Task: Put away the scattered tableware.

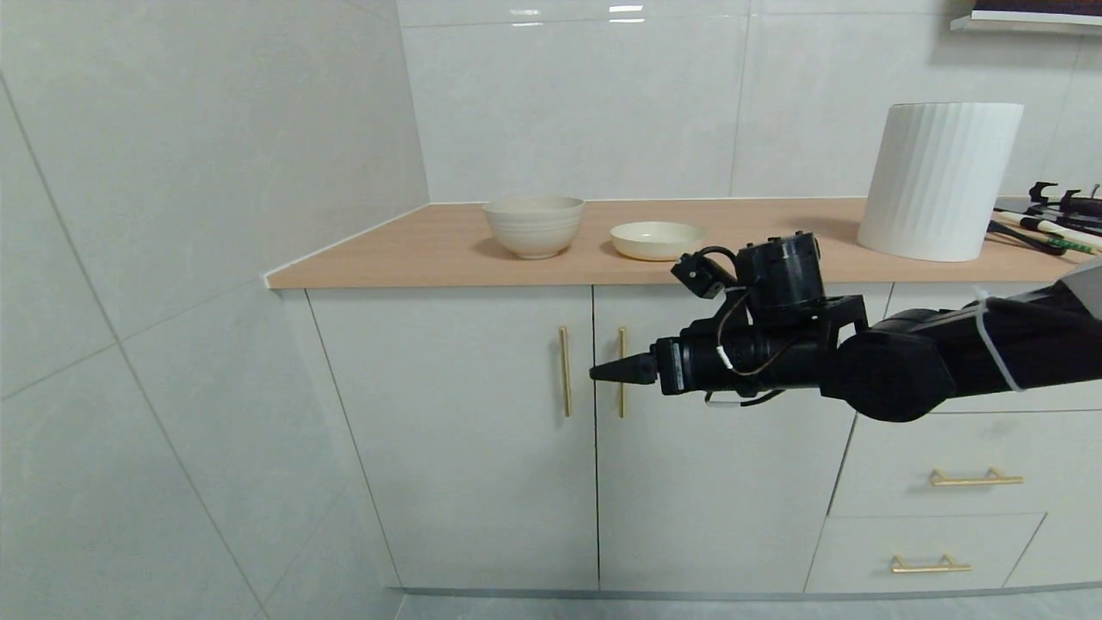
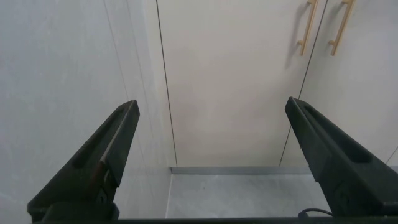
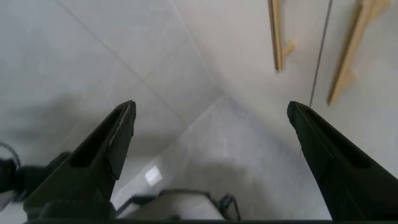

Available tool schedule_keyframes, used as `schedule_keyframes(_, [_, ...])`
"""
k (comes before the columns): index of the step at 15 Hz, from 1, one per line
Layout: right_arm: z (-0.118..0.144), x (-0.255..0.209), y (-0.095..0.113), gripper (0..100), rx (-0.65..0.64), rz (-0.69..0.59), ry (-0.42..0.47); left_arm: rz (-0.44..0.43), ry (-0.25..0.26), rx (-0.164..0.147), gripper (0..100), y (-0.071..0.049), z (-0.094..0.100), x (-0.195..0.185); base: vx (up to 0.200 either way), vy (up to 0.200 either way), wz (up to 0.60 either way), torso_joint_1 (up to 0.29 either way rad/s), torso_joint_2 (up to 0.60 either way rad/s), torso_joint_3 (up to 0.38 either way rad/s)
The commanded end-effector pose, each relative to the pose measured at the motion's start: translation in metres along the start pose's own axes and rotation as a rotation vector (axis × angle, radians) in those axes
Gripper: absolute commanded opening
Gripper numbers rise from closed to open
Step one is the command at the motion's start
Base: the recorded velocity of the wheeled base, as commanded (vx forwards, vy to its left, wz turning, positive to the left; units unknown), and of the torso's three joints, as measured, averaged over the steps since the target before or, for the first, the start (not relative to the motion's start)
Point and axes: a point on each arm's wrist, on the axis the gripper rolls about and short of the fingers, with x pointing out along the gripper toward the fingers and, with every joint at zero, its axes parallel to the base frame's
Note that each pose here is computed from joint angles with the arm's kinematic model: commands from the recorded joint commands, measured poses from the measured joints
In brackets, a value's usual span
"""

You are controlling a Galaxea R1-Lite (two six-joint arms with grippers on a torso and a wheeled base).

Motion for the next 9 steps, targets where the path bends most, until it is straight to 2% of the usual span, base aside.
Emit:
schedule_keyframes(1, [-0.009, 0.018, -0.017, 100, 0.018, -0.015, 0.019, 0.0, 0.0, 0.0, 100, 0.0, 0.0, 0.0, 0.0, 0.0, 0.0, 0.0, 0.0, 0.0])
schedule_keyframes(2, [-0.01, 0.021, -0.019, 100, 0.017, -0.016, 0.017, 0.0, 0.0, 0.0, 100, 0.0, 0.0, 0.0, 0.0, 0.0, 0.0, 0.0, 0.0, 0.0])
schedule_keyframes(3, [-0.014, 0.028, -0.033, 100, 0.02, -0.028, -0.011, 0.0, 0.0, 0.0, 100, 0.0, 0.0, 0.0, 0.0, 0.0, 0.0, 0.0, 0.0, 0.0])
schedule_keyframes(5, [-0.015, 0.037, -0.045, 100, 0.039, -0.032, -0.046, 0.0, 0.0, 0.0, 100, 0.0, 0.0, 0.0, 0.0, 0.0, 0.0, 0.0, 0.0, 0.0])
schedule_keyframes(9, [-0.012, 0.053, -0.056, 100, 0.123, -0.084, -0.099, 0.0, 0.0, 0.0, 100, 0.0, 0.0, 0.0, 0.0, 0.0, 0.0, 0.0, 0.0, 0.0])
